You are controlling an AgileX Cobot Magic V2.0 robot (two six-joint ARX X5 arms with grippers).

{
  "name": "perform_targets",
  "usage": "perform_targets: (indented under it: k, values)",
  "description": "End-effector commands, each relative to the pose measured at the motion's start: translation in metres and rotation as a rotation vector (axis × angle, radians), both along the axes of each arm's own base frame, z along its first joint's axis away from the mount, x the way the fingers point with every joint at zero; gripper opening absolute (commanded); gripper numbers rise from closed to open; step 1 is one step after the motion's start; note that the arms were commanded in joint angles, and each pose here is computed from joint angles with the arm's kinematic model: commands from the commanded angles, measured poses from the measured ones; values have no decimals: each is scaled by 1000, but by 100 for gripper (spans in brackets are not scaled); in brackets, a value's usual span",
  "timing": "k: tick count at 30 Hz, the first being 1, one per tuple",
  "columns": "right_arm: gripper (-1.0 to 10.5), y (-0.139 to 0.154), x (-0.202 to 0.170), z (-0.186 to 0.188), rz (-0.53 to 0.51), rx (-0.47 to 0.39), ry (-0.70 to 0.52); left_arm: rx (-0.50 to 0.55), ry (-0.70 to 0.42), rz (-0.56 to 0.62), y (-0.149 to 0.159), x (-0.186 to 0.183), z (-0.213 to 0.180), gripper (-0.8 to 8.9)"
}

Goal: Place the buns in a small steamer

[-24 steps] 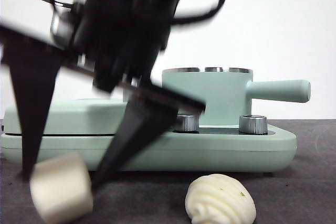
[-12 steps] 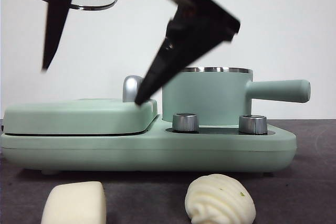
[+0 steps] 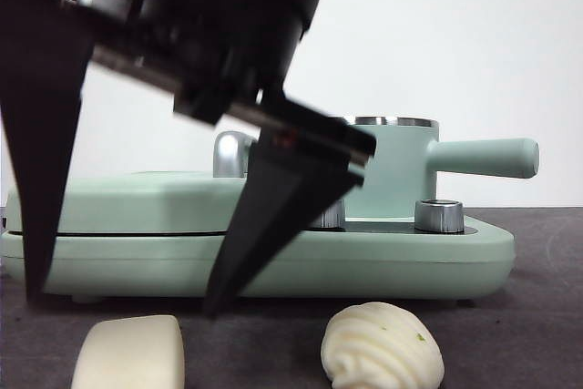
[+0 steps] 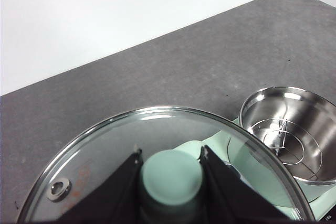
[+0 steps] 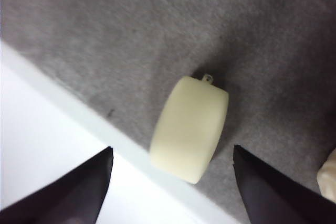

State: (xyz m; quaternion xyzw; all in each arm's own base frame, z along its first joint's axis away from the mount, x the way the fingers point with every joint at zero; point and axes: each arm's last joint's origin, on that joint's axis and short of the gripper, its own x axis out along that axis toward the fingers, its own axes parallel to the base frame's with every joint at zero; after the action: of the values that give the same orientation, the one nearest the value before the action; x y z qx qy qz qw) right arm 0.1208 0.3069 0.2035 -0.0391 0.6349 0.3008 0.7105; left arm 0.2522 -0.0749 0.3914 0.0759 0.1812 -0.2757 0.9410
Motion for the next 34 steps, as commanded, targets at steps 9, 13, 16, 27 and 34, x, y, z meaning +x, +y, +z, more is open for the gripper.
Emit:
perform_targets:
  k: [9, 13, 16, 27, 34]
  values:
    - [226, 15, 0, -24, 30, -26, 35, -7, -59, -8, 0, -2, 11, 10]
    - [134, 16, -1, -24, 33, -29, 32, -7, -59, -8, 0, -2, 11, 10]
    - [105, 15, -1, -21, 39, -27, 25, -7, -59, -8, 0, -2, 11, 10]
    - [86, -40, -18, 73, -2, 127, -57, -7, -57, -8, 0, -2, 11, 10]
    - [86, -90, -10, 111, -72, 142, -92, -7, -57, -8, 0, -2, 11, 10]
